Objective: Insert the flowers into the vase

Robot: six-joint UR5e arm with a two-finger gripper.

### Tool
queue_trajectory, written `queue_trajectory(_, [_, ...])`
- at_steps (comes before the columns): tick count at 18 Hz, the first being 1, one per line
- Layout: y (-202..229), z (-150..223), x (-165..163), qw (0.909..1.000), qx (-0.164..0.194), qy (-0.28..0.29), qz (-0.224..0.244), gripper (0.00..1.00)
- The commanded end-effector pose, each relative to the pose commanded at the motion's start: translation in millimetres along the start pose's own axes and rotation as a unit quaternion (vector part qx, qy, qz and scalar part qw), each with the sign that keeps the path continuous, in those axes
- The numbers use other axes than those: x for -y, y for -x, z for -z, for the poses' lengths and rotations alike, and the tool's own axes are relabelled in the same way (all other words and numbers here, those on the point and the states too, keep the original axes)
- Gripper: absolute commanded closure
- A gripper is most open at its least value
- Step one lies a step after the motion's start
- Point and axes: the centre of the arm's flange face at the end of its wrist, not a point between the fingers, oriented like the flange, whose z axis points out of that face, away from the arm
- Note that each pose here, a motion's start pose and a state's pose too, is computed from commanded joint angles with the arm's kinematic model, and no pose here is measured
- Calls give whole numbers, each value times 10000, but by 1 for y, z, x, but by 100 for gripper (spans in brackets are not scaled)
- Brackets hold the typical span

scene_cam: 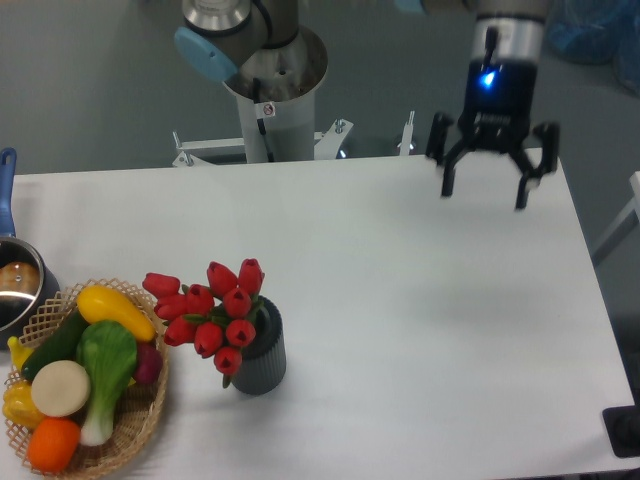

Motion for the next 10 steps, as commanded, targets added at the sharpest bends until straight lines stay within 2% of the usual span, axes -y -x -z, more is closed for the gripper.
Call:
queue_trajectory(3, [2, 15, -5, 9956, -262, 677, -591, 0])
queue_trajectory(6, [-3, 24, -12, 9847, -472, 1181, -1189, 0])
queue_trajectory(10, [-5, 24, -12, 9837, -475, 1207, -1245, 0])
